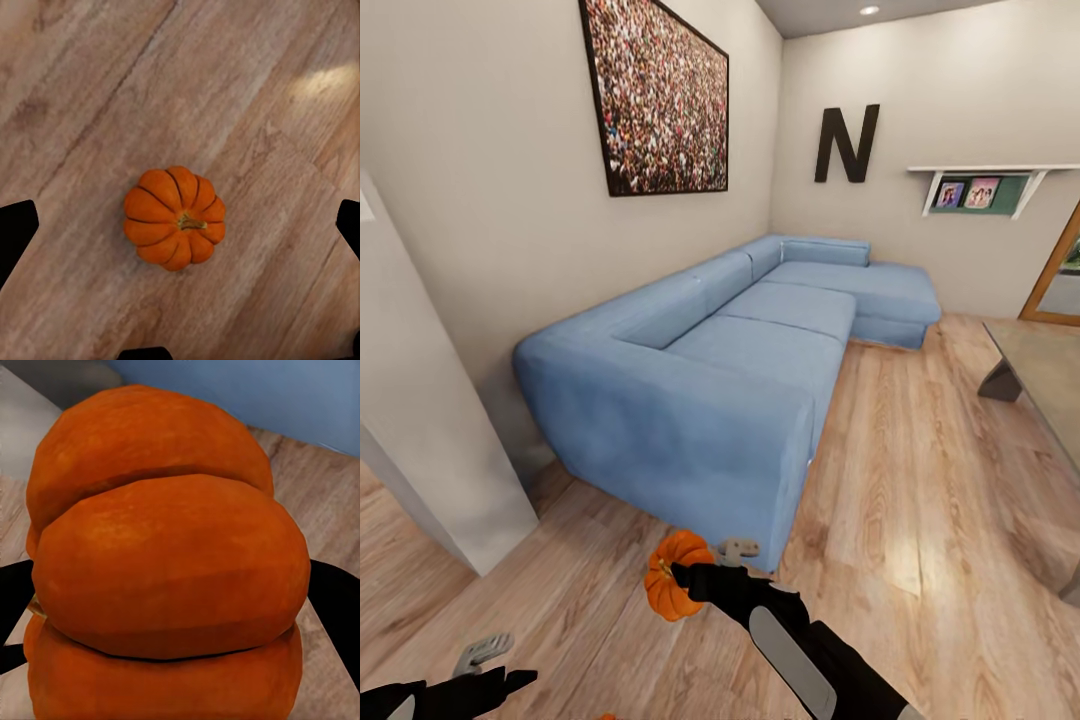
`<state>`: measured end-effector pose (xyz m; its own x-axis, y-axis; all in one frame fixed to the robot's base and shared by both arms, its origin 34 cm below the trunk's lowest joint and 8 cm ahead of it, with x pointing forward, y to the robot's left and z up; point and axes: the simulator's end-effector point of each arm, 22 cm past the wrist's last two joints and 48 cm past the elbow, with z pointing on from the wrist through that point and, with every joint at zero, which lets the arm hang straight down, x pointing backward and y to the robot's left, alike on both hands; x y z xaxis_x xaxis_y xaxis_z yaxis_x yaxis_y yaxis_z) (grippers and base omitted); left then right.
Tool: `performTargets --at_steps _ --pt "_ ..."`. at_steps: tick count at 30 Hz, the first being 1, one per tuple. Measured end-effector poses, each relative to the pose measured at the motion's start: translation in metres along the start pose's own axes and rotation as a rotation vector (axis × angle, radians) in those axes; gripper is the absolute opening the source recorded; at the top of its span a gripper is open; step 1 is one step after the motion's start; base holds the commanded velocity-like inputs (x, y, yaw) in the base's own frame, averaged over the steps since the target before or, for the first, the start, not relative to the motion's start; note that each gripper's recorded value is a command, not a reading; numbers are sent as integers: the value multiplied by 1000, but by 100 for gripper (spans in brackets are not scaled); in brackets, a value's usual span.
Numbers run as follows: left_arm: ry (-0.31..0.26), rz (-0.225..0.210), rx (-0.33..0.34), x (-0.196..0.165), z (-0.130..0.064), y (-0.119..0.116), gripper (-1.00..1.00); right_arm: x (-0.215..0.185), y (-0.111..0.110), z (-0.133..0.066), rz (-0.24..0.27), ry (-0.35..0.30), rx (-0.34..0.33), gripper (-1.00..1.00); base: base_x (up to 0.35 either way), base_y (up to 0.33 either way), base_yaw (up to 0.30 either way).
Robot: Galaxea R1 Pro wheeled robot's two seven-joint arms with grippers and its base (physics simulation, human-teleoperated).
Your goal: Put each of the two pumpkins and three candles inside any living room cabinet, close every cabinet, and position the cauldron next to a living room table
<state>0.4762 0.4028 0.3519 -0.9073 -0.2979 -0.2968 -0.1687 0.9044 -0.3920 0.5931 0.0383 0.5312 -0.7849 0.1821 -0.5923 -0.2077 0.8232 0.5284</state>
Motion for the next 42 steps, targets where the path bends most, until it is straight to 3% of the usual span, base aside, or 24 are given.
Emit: performTargets --at_steps 42 --pt "1 5 -7 49 73 41 100 77 -49 45 1 8 10 -100 0 0 0"
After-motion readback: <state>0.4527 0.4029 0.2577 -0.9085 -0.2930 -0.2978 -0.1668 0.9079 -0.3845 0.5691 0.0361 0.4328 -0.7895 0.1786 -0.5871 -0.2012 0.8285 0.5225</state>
